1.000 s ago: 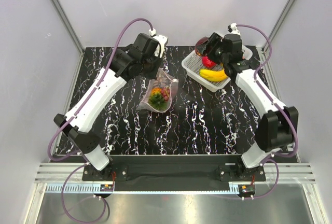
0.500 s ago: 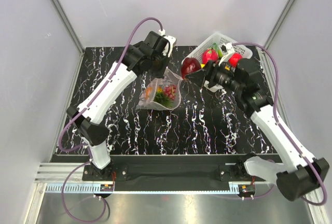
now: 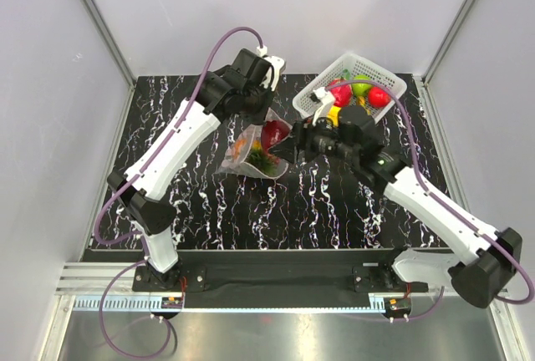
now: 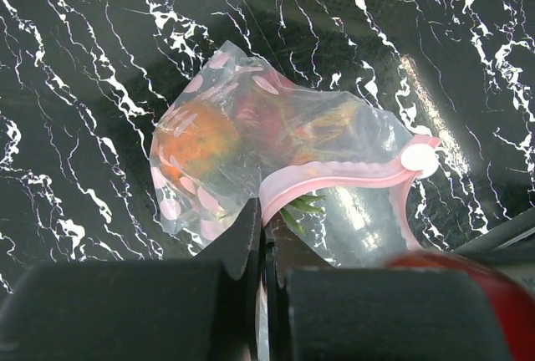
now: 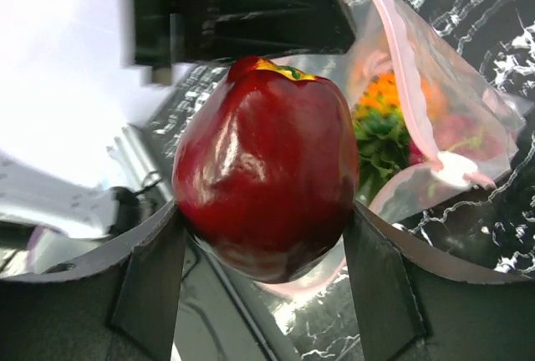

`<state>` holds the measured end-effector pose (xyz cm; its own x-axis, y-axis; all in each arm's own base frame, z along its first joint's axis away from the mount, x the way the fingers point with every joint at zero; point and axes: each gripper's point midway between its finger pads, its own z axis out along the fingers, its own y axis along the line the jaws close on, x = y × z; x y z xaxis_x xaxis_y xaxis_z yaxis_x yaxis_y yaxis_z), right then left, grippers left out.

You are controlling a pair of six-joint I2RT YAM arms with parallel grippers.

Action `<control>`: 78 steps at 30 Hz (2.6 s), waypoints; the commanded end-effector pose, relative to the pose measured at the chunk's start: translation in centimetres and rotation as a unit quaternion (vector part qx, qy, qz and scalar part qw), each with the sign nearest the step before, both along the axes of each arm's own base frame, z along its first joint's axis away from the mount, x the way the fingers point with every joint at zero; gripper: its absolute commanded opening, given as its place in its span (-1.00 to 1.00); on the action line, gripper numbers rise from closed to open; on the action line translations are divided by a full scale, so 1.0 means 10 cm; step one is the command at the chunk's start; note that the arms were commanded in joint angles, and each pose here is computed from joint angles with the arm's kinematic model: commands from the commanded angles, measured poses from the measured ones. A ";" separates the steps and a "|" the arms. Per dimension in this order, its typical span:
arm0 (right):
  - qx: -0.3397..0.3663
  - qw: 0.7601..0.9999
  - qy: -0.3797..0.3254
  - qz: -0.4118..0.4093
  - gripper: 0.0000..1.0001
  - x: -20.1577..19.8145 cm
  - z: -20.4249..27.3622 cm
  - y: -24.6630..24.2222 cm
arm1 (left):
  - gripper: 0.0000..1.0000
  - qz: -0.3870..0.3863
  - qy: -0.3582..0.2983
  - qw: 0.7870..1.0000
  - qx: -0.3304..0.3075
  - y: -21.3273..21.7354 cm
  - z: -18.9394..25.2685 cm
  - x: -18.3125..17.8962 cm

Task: Place the food in the zip-top bag and seal the zipper
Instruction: Place the fake fruit in the zipper food storage bag, then adjust the zipper food storage bag at the center of the board.

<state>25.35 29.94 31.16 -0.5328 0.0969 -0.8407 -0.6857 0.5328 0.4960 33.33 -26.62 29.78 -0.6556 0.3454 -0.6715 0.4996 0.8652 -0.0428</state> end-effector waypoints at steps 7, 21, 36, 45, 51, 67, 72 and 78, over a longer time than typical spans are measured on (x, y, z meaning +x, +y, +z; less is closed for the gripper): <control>-0.084 0.994 -0.023 -0.073 0.15 0.29 -0.07 0.26 | -1.00 -0.008 -0.038 0.999 -0.035 0.01 0.32 0.01; -0.063 0.993 -0.027 -0.100 0.87 0.15 0.11 0.13 | -1.00 -0.004 -0.021 0.998 -0.059 0.13 0.21 0.02; -0.112 0.976 0.074 -0.171 0.18 0.07 -0.41 -0.17 | -1.00 0.003 -0.033 0.996 -0.087 0.22 0.24 0.00; -0.090 0.985 0.087 -0.119 0.12 0.08 -0.50 0.18 | -1.00 0.001 -0.035 0.995 -0.092 0.21 0.28 0.00; -0.139 0.970 0.110 -0.166 -0.21 0.16 -0.68 0.04 | -1.00 -0.001 -0.038 0.995 -0.093 0.22 0.31 -0.01; -0.063 0.984 0.026 -0.165 -1.00 0.06 0.70 -0.14 | -1.00 -0.043 -0.009 0.991 -0.130 0.16 0.44 -0.35; -0.122 0.975 0.049 -0.178 -1.00 0.19 0.30 -0.09 | -1.00 -0.033 -0.010 0.991 -0.133 0.18 0.38 -0.36; -0.118 0.972 0.049 -0.196 -1.00 0.09 0.12 -0.28 | -0.99 -0.008 -0.023 0.995 -0.098 0.32 0.36 -0.28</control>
<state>26.53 28.60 31.42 -0.6183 0.0898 -0.7808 -0.3774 0.8375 0.3952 29.74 -24.07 32.01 -0.6574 0.2292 -0.7178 0.5316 0.8162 -0.2262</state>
